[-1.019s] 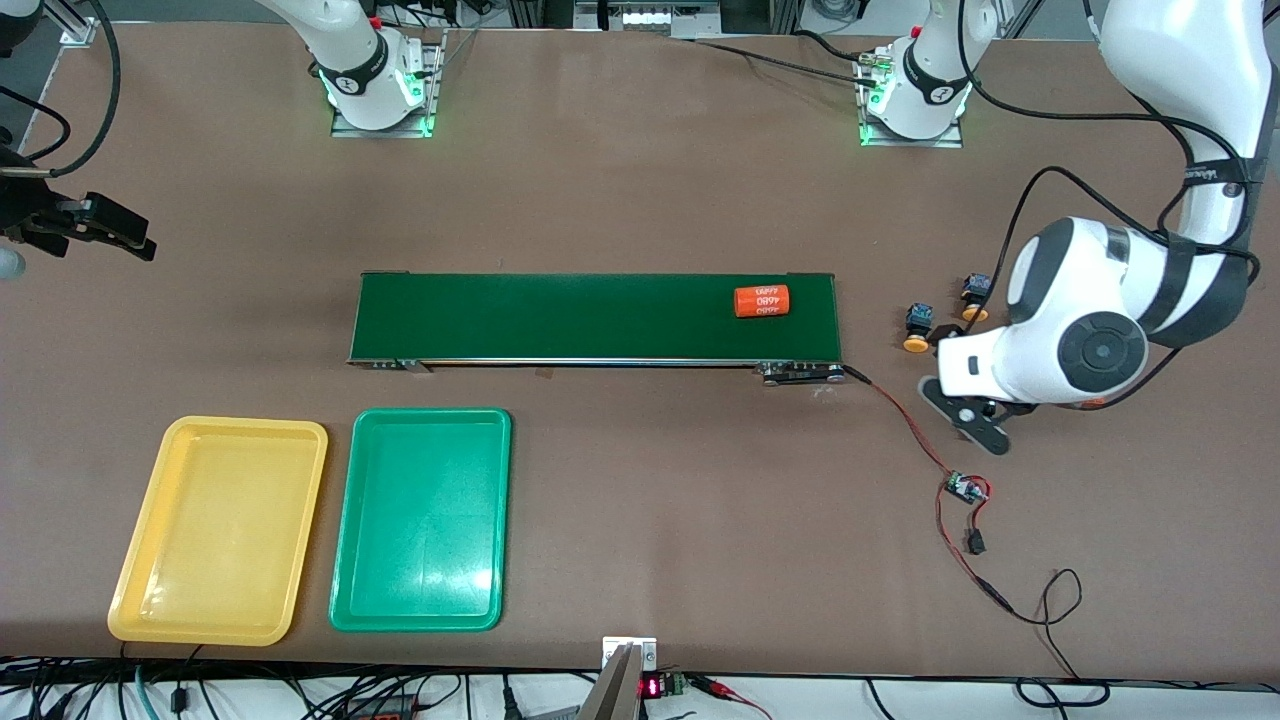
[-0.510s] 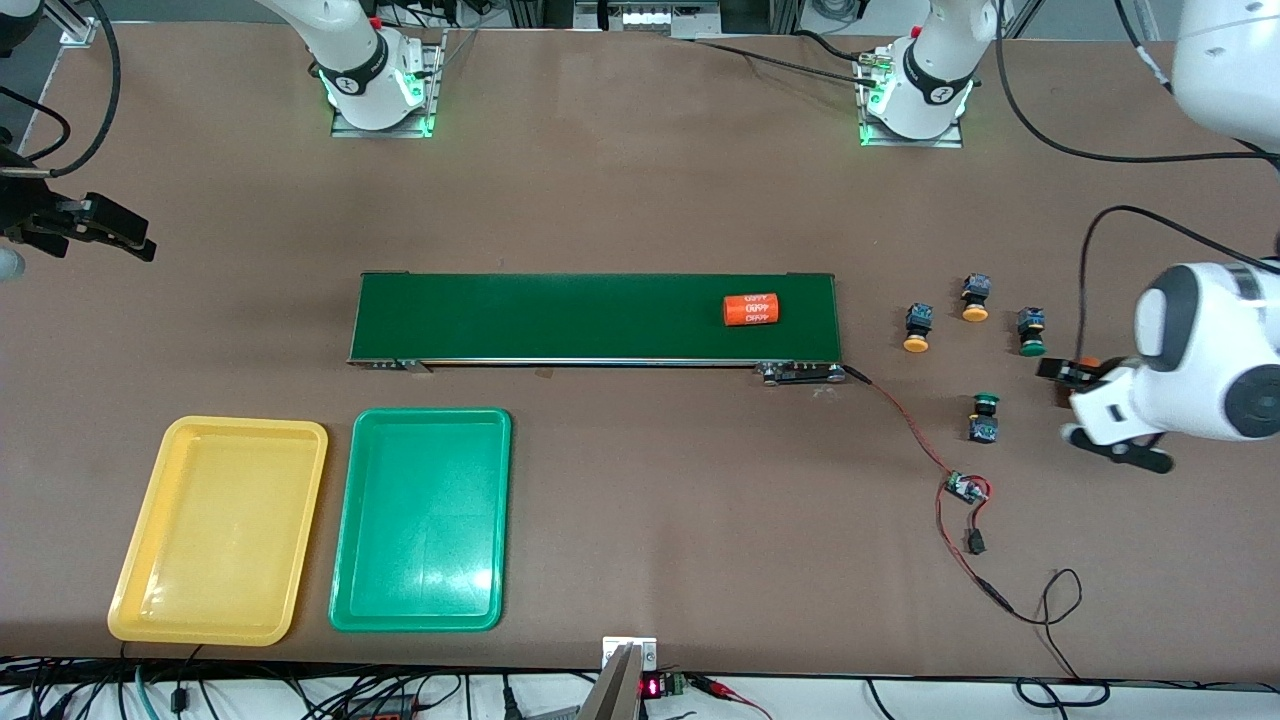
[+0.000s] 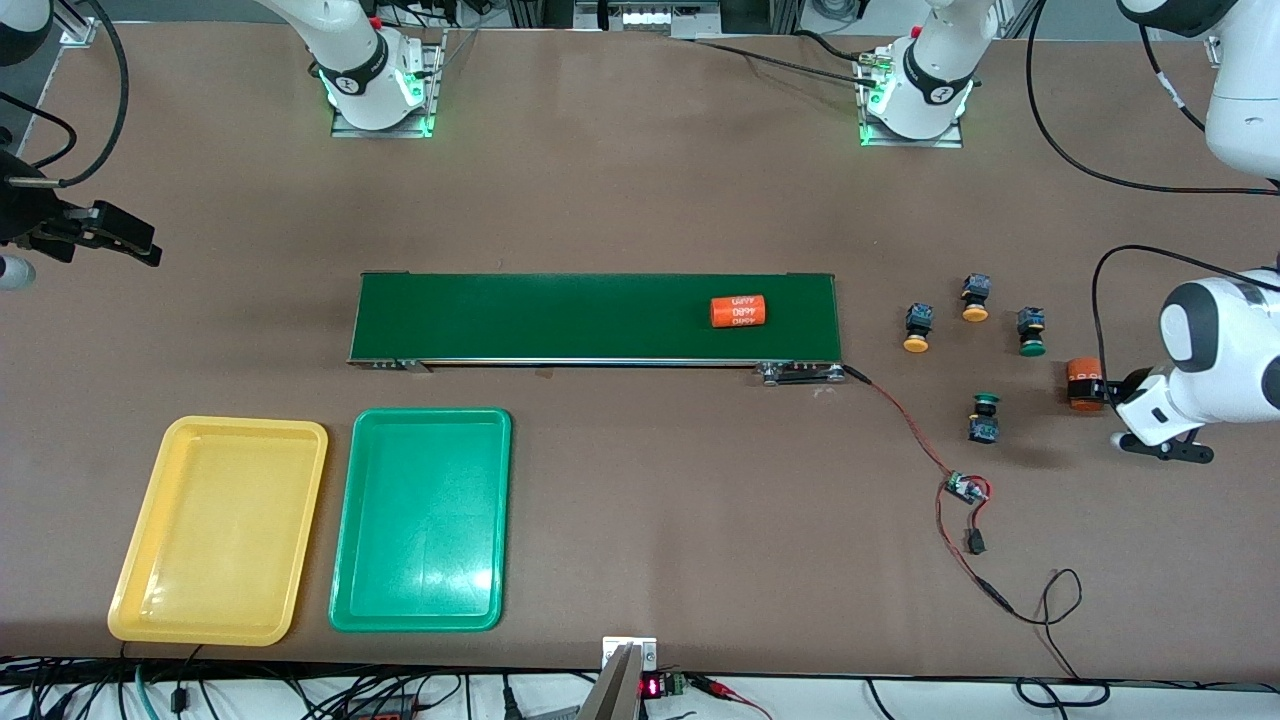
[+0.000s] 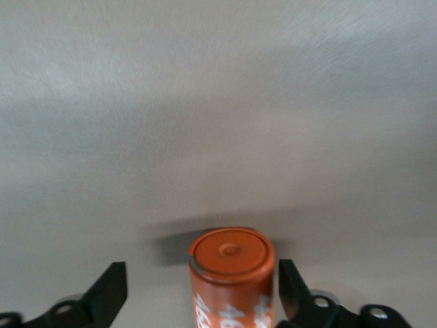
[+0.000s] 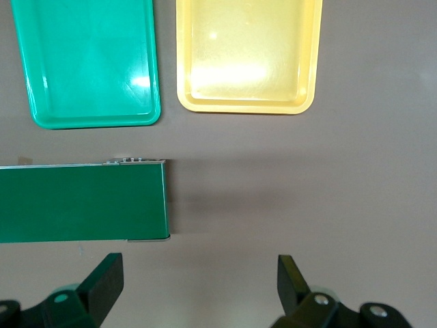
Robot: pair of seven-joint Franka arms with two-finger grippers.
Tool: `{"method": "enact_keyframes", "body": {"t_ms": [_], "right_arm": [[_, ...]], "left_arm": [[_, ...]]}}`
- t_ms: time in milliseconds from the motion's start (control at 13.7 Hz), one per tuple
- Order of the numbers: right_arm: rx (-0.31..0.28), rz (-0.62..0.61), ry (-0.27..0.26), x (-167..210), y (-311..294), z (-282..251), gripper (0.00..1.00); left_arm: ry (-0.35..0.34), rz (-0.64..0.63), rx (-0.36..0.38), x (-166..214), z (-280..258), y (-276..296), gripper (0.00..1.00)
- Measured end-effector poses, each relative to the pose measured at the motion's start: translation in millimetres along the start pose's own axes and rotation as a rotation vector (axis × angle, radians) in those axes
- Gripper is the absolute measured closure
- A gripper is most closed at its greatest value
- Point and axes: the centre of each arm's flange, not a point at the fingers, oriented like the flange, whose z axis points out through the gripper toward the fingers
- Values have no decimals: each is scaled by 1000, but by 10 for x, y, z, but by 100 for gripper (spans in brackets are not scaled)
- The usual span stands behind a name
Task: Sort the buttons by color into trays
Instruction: 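Return the left gripper and grasp the second orange battery, then place the second battery on the conveyor belt with the left gripper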
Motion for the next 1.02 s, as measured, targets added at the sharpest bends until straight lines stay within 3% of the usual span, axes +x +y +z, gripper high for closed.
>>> {"method": "enact_keyframes", "body": {"t_ms": [73, 146, 364, 582, 801, 1019], "right_arm": [[0, 0, 0, 1, 0, 1, 0], [0, 0, 0, 1, 0, 1, 0], [0, 0, 0, 1, -1, 1, 0], [0, -2, -1, 2, -11, 5, 0], [0, -2, -2, 2, -12, 5, 0], [0, -2, -2, 2, -12, 5, 0]], "left_arm": [[-4, -5, -7, -52, 76, -7, 7], [-17, -12, -14, -79, 106, 3, 14], [-86, -30, -37, -115, -19, 143, 48], [-161, -1, -61, -70, -397, 376, 50], [-247, 86, -97, 102, -1148, 873, 50], [-281, 302, -134, 237, -1546, 1850, 50]]}}
